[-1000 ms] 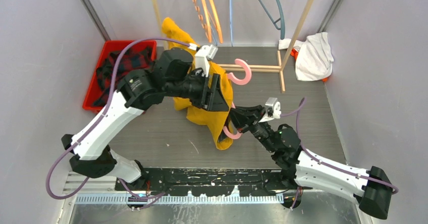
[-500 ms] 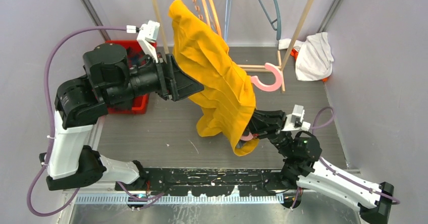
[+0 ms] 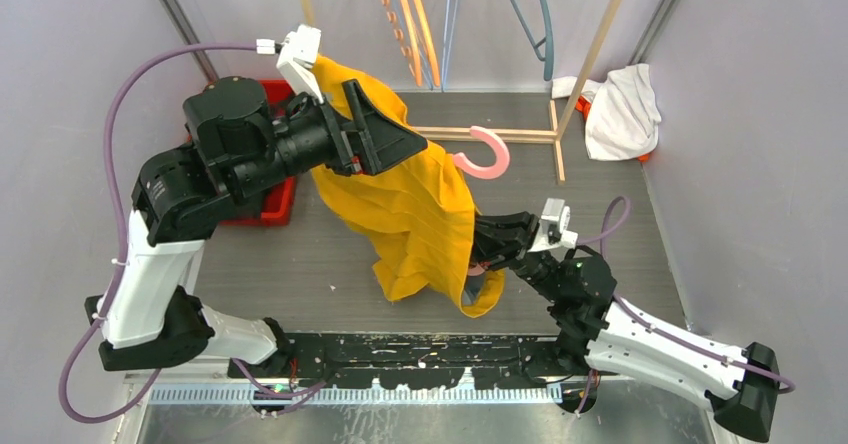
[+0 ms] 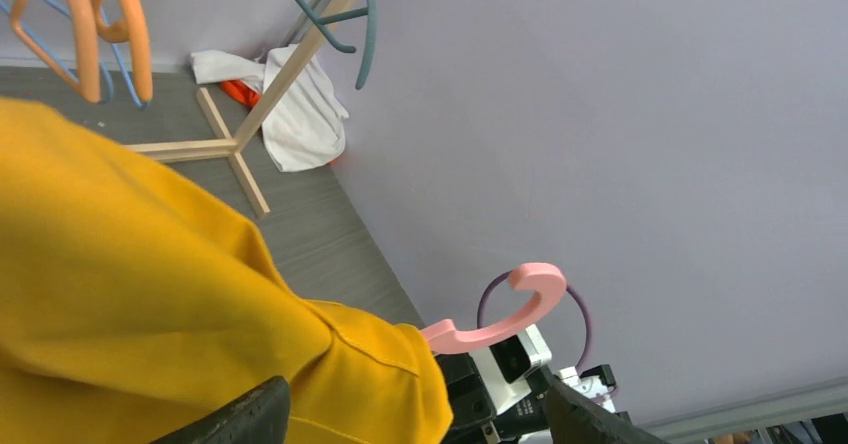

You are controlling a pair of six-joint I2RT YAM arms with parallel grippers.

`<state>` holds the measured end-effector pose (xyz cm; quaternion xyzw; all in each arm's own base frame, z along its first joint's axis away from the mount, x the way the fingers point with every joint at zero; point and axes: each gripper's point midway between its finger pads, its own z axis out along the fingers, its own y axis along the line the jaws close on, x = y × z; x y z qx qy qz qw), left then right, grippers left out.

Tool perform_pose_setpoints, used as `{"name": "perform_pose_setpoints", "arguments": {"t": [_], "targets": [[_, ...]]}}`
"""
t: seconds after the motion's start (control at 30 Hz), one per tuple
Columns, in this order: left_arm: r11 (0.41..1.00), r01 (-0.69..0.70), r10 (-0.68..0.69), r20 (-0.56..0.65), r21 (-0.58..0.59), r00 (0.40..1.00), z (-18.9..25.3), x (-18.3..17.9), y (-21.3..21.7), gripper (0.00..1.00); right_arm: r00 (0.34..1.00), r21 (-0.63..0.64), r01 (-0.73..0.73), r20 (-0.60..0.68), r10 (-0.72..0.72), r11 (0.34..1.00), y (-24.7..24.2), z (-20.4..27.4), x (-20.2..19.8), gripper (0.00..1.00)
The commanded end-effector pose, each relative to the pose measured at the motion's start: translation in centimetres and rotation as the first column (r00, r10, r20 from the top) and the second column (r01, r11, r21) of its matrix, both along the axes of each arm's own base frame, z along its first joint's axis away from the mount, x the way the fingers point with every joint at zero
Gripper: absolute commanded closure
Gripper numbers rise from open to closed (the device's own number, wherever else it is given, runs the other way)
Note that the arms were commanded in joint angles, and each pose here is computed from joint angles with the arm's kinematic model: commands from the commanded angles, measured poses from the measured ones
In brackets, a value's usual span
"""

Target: Place the skirt on the hanger

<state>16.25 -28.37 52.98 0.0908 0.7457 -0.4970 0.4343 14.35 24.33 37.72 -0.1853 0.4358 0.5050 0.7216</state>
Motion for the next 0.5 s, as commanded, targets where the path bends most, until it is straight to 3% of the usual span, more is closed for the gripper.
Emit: {"name": "perform_pose_setpoints", "arguments": {"t": [0.0,0.47], "targets": [[0.990,-0.108,0.114,0.056,-0.089,0.992,2.7,0.9,2.0,0.06,0.989,0.152,0.002,0.145,-0.025,0.988,-2.0,5.4,-1.5,0.99],[0.934,-0.293,0.294,0.026,0.202,0.955,-4.9,3.5,5.1,0.01,0.991,0.125,0.038,0.124,-0.053,0.991,-0.7,4.4,0.0,0.99]]}}
